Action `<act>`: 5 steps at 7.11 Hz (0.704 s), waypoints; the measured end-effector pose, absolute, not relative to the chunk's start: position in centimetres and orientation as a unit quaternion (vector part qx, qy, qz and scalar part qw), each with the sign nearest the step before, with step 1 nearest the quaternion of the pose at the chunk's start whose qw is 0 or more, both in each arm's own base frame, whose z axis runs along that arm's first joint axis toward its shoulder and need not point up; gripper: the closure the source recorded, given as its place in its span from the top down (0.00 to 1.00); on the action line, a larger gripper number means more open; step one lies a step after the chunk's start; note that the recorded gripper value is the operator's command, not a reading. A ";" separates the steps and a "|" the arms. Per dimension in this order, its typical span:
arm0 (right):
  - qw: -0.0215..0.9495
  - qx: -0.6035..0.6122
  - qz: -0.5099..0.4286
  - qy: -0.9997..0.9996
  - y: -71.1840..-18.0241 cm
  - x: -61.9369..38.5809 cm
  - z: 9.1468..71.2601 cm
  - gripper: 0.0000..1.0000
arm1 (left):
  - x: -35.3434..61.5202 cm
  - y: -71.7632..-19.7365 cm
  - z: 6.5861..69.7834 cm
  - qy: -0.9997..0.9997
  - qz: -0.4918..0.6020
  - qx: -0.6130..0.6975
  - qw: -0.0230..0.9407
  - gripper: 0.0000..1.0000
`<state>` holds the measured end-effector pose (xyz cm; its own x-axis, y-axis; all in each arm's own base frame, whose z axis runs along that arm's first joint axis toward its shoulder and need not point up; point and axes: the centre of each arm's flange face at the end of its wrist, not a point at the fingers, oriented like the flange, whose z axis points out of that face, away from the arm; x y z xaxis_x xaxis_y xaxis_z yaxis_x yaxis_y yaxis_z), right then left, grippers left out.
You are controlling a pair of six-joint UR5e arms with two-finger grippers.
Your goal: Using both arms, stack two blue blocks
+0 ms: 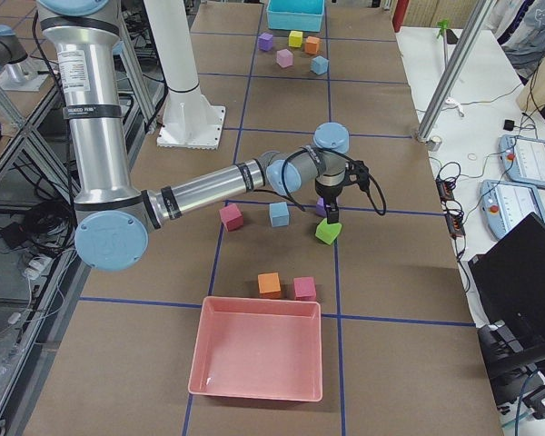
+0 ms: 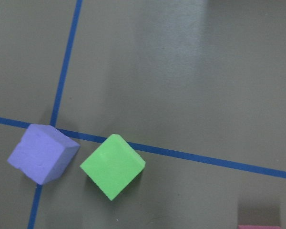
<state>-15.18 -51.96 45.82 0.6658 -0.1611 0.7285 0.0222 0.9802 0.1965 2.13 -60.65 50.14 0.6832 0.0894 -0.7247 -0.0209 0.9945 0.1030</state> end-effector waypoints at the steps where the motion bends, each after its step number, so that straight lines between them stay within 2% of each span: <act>1: 0.909 0.072 -0.034 -0.408 -50.7 -18.1 44.5 1.00 | 4.1 -61.1 49.1 0.395 0.021 0.034 0.918 1.00; 5: 0.919 0.032 -0.002 -0.394 -46.9 -25.5 44.0 1.00 | 8.5 -61.8 46.7 0.397 -0.024 0.005 0.918 1.00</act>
